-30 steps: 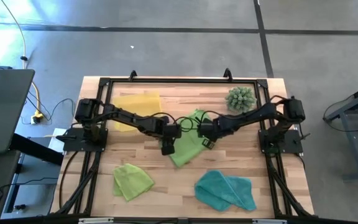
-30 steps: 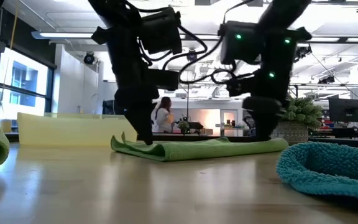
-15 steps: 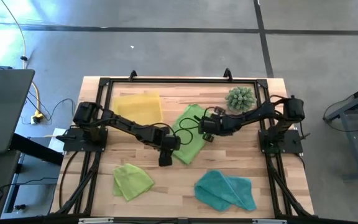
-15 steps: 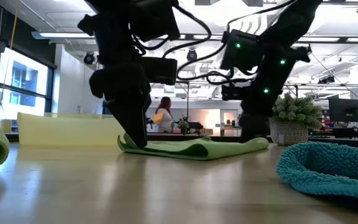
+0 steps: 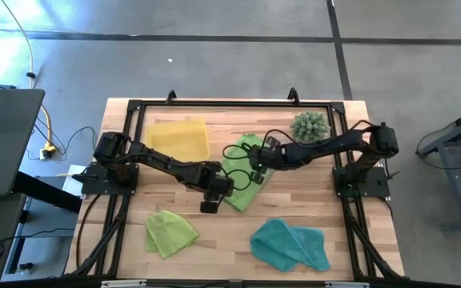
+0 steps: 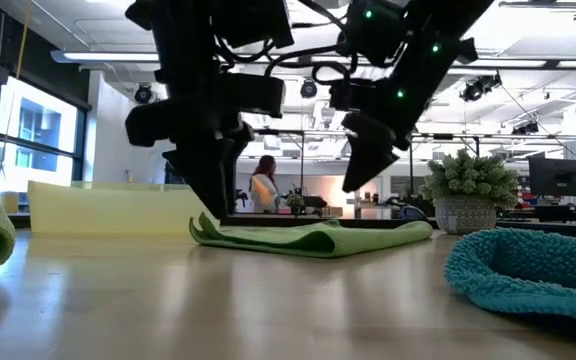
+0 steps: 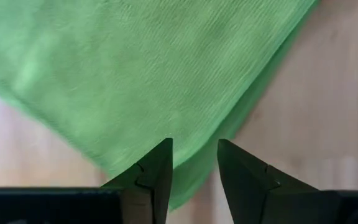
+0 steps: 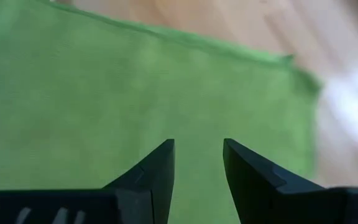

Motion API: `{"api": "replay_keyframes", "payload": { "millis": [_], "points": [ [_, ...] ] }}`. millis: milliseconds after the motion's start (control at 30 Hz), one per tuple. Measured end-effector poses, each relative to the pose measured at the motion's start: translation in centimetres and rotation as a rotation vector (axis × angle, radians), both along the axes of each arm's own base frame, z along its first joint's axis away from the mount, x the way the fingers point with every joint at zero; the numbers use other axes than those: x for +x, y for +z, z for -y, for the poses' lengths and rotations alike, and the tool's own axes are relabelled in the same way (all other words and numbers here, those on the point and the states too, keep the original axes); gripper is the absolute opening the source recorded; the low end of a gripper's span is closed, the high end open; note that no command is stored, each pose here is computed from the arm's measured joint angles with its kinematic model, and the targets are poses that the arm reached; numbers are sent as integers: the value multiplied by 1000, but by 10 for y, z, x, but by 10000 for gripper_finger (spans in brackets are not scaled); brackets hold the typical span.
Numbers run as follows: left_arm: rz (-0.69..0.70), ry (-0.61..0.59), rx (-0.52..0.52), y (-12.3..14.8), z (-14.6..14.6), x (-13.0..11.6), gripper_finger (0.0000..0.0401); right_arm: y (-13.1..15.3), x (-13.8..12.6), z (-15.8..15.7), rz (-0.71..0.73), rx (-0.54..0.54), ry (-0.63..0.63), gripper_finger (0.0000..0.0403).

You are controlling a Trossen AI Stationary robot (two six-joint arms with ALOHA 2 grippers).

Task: Roll microfiber towels into tight, uniform cylinder then place into a basket
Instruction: Fold the green microfiber towel

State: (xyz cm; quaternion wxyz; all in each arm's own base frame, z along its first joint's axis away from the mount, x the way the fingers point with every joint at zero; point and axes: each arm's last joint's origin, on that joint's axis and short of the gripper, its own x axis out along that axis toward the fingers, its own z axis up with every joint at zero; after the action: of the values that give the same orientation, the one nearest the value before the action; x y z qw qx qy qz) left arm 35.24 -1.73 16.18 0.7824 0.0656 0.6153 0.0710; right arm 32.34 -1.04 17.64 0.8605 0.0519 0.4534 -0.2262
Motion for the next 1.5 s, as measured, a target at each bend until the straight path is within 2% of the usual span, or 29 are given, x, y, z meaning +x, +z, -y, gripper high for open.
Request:
{"api": "replay_keyframes", "payload": {
  "millis": [100,167,333,600,800,867,933,1000,1133,1233,1500],
  "points": [
    [-65,-56,49,-1,-6,-5,115,-6,2,-17,23,74,-21,129],
    [-79,-51,52,-2,-11,-6,115,-12,3,-28,13,84,-28,129],
    [-36,81,-25,-10,-20,-8,115,-29,4,-43,-42,3,-22,129],
    [0,146,-81,-23,-6,-13,115,-51,2,-41,-163,-38,-7,129],
    [100,63,-205,-21,18,-3,115,-49,-1,-27,-244,-186,52,129],
    [150,5,-229,-19,25,1,115,-49,0,-23,-256,-203,62,129],
    [181,-47,-219,-17,30,4,115,-48,0,-22,-253,-172,58,129],
    [188,-73,-185,-14,32,6,115,-42,1,-25,-237,-91,73,129],
    [172,-64,-100,-5,32,9,115,-28,2,-46,-200,11,132,129],
    [151,-57,-69,-3,31,8,115,-20,-1,-66,-165,16,195,129],
    [73,-148,-43,-5,41,0,115,-19,-8,-118,-122,-42,400,129]
  ]
}}
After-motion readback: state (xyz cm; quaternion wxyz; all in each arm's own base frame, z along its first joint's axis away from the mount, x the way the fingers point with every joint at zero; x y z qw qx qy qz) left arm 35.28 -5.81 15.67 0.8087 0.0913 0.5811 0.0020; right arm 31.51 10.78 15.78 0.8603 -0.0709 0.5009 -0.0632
